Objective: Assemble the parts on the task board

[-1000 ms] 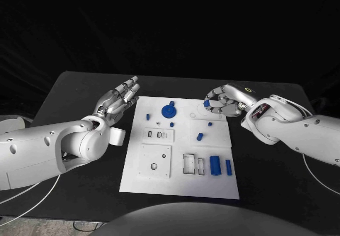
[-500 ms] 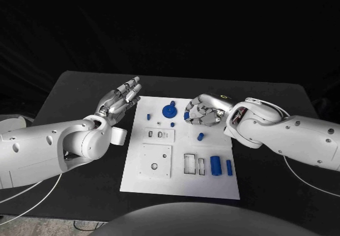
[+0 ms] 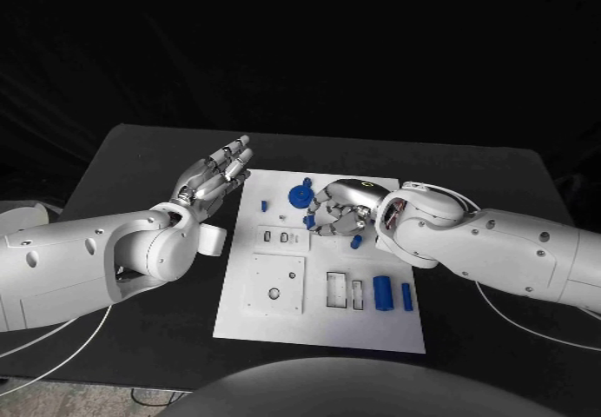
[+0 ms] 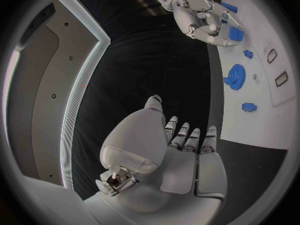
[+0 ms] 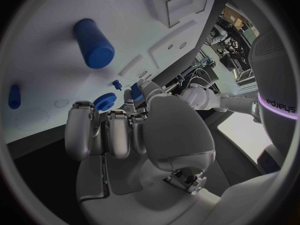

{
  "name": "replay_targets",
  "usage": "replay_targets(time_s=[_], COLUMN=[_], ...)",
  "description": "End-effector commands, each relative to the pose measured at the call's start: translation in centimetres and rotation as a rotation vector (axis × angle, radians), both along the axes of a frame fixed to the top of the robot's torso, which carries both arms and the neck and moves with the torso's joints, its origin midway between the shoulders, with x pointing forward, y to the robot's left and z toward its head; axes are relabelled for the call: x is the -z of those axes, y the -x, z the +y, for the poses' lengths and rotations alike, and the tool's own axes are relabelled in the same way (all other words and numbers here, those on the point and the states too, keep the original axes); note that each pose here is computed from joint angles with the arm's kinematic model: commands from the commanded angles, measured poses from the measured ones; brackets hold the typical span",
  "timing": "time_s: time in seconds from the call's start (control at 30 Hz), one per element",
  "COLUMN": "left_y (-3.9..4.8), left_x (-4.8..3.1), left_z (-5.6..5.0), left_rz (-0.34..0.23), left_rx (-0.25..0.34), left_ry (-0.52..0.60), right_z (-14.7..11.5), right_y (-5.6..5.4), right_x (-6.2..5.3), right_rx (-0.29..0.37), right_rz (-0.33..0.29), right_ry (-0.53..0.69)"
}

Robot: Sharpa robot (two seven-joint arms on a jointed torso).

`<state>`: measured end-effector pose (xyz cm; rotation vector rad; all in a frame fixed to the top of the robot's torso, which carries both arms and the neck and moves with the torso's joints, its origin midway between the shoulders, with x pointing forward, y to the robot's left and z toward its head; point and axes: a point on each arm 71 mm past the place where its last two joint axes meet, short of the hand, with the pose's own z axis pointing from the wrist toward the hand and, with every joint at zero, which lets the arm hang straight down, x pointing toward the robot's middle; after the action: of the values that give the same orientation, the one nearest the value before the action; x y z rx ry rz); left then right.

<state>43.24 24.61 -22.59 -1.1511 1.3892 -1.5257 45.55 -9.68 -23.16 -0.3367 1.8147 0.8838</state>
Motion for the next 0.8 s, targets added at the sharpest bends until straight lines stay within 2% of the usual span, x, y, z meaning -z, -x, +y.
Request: replay_targets(time_s=[0.03,0.67,0.8], left_y=[0.02,-0.06,-0.08], left_x=[-0.12,-0.08,-0.07], left_z=[-0.2,-0.4,-0.4], left_rz=[-0.007,-0.007,-0.007], left_rx=[0.015,0.02,0.019], left_ry=[0.01,0.012,0.012], right_z=[0.4,1.5,1.6], right_y=[0.0,-0.1,-0.1], right_x=[0.3,1.0,1.1], right_rx=[-0.015,-0.012,-0.022], right_rz=[-0.023,-0.064,-0.087], right_ry=[0.056,0.118,0.133])
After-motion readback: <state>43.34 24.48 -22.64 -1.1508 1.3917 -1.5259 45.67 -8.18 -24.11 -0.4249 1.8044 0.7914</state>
